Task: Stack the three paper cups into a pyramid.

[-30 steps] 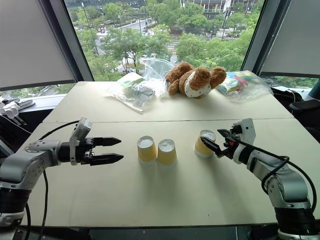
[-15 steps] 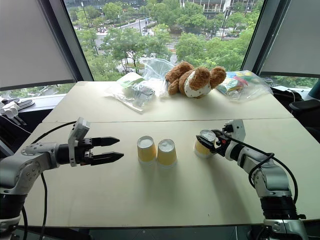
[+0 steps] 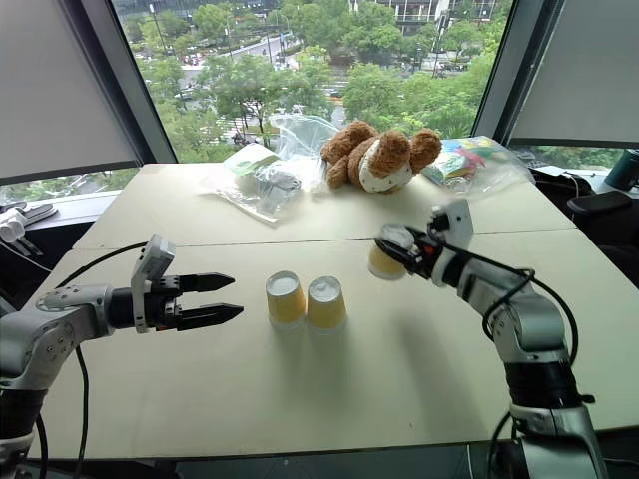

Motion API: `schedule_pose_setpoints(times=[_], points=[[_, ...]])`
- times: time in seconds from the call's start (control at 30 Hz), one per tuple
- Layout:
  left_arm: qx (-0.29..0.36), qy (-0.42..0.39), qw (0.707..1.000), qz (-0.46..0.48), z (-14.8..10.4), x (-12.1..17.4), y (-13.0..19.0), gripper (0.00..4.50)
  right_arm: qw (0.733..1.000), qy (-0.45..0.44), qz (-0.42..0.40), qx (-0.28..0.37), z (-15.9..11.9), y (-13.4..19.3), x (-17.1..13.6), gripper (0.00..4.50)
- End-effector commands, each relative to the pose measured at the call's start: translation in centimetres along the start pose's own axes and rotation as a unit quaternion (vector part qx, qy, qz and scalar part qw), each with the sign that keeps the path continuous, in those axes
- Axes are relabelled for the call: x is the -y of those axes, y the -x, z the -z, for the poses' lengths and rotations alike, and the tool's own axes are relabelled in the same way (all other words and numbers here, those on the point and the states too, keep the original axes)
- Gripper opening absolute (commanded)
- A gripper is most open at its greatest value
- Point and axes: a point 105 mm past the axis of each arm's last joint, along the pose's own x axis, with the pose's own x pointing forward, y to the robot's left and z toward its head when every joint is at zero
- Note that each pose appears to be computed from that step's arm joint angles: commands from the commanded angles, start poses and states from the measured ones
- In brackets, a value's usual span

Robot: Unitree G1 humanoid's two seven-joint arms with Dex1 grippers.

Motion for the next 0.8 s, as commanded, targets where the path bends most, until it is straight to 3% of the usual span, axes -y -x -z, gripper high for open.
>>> schedule_pose_setpoints(times=[0.03, 0.33, 0.8], points=[[0.007, -0.02, 1.0, 0.002, -1.0, 0.4, 0.7, 4.5, 0.995, 0.026, -0.083, 0.039, -4.0, -2.3, -4.6, 2.18], [-0.002, -0.015, 1.0, -0.01, 0.0, 0.9, 1.3, 4.5, 0.981, 0.017, -0.193, 0.016, -3.9, -4.2, -10.8, 2.18], [0.006, -0.006, 1.0, -0.023, 0.6, 0.8, 1.2, 4.5, 0.977, 0.03, -0.206, -0.039, -0.5, -4.3, -11.2, 2.18]])
